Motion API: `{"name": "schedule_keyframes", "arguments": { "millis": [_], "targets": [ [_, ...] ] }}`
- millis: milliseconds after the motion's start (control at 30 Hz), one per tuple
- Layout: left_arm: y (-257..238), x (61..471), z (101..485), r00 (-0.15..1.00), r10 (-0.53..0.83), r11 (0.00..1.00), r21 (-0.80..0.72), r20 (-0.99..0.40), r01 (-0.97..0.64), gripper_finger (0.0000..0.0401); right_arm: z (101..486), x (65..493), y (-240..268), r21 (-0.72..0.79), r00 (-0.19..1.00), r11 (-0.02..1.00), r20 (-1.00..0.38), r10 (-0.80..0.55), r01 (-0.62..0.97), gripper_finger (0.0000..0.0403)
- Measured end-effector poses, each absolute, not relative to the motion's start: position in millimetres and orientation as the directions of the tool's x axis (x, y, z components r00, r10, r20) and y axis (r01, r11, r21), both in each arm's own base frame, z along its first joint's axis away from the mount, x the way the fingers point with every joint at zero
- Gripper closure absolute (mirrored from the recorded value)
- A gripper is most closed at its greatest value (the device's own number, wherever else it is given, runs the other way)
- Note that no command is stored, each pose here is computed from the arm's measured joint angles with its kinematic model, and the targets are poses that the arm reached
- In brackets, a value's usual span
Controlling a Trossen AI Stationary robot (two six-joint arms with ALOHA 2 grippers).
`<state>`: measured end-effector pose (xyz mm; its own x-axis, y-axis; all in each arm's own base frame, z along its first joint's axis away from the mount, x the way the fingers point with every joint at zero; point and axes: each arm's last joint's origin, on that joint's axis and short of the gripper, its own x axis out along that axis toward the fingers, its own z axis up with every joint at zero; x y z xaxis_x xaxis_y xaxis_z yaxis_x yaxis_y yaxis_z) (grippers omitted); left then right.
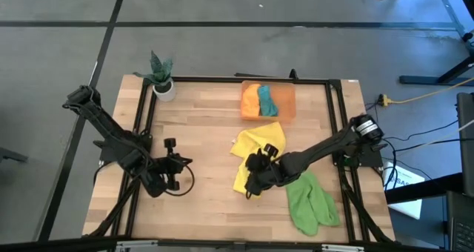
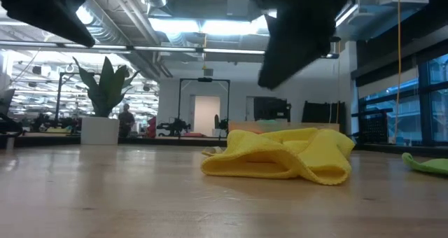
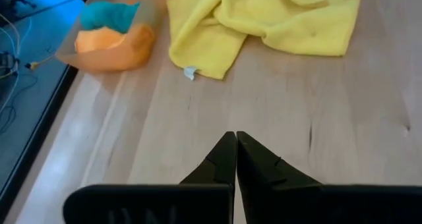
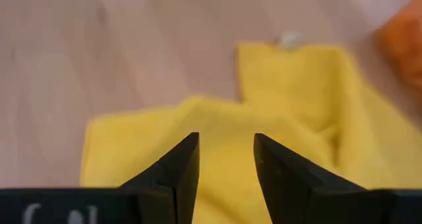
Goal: Roll microfiber towels into tight, uniform cylinder then place into a basket
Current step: Roll the yellow microfiber towel
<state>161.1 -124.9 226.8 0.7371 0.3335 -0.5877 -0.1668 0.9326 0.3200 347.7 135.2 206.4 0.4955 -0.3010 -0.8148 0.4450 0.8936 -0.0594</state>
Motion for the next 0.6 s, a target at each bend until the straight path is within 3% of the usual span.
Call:
{"name": "schedule_keyframes", "arguments": {
  "millis": [267,467,600],
  "targets": [
    [-126,167,228,0.738,0.267,0.956,0.265,-0.619,-0.124,0.0397,193,347,146,0.025,0.409,0.956,-0.907,-0.101,0.292,0.0257],
    [-128,165,227,0.732,0.232,0.966,0.24,-0.641,-0.096,0.0397,182,346,157,-0.001,0.387,0.98,-0.918,-0.081,0.201,0.0257],
    [-129,165,227,0.732,0.23,0.964,0.255,-0.641,-0.08,0.0397,166,350,164,-0.076,0.38,0.997,-0.921,-0.08,0.025,0.0257]
  ]
}}
